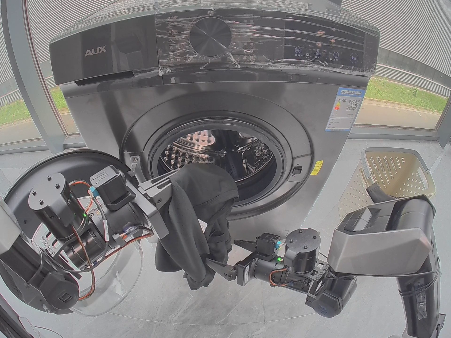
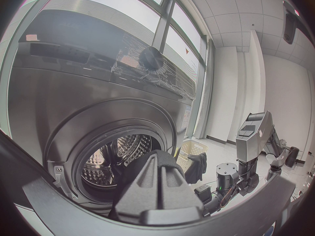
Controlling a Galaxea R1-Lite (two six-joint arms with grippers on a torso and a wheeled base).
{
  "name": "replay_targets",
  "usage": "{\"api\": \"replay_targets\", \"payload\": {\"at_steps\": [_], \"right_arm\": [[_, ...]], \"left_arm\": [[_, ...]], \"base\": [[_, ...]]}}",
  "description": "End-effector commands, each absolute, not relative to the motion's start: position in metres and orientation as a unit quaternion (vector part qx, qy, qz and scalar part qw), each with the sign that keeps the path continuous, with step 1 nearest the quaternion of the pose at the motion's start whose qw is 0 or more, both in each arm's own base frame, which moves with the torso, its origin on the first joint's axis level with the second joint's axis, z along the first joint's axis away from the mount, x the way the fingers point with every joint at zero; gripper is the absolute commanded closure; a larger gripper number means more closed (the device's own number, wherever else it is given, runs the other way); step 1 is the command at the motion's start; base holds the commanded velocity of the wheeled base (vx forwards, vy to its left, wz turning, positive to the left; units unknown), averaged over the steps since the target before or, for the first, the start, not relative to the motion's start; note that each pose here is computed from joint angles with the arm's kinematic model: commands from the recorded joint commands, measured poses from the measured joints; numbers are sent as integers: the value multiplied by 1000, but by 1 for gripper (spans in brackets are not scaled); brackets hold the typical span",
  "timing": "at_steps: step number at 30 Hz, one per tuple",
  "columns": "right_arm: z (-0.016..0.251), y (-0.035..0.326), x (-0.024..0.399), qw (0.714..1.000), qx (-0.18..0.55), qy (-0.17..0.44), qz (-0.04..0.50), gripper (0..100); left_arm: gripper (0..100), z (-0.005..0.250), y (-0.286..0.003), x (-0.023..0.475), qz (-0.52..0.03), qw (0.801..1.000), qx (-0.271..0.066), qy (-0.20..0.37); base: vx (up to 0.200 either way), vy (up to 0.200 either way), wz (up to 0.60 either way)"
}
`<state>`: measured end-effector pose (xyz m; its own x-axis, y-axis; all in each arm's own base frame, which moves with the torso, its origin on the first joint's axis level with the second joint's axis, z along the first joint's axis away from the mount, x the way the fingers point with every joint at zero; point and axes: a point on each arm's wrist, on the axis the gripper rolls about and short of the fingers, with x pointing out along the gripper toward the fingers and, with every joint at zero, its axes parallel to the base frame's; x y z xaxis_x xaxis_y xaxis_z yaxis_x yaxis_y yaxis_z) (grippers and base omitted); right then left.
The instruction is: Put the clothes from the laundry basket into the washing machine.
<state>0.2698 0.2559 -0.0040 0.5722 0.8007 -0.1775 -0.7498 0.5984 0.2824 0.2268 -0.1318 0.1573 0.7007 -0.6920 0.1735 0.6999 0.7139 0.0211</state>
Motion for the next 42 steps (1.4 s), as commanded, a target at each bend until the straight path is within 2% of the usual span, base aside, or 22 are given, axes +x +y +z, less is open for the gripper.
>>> {"api": "replay_targets", "payload": {"at_steps": [1, 2, 3, 19, 26, 31, 35, 42], "right_arm": [[-8, 258, 269, 881, 87, 148, 441, 0], [-8, 258, 268, 881, 87, 150, 440, 0], [-8, 258, 268, 881, 87, 149, 440, 100], [7, 254, 265, 883, 92, 137, 440, 100], [36, 225, 247, 889, 92, 135, 428, 100], [65, 201, 247, 915, 97, 97, 380, 100], [78, 179, 250, 930, 88, 76, 350, 100], [103, 165, 242, 935, 87, 38, 342, 100]], "left_arm": [[100, 157, -132, 228, -377, 922, -24, -84], [100, 157, -132, 228, -377, 922, -24, -84], [100, 157, -132, 228, -377, 922, -24, -84], [100, 156, -130, 228, -373, 924, -26, -80], [100, 155, -126, 232, -365, 927, -26, -79], [100, 153, -124, 234, -360, 930, -27, -74], [100, 153, -124, 234, -361, 929, -27, -74], [100, 147, -125, 236, -360, 931, -25, -63]], "base": [[0, 0, 0], [0, 0, 0], [0, 0, 0], [0, 0, 0], [0, 0, 0], [0, 0, 0], [0, 0, 0], [0, 0, 0]]}}
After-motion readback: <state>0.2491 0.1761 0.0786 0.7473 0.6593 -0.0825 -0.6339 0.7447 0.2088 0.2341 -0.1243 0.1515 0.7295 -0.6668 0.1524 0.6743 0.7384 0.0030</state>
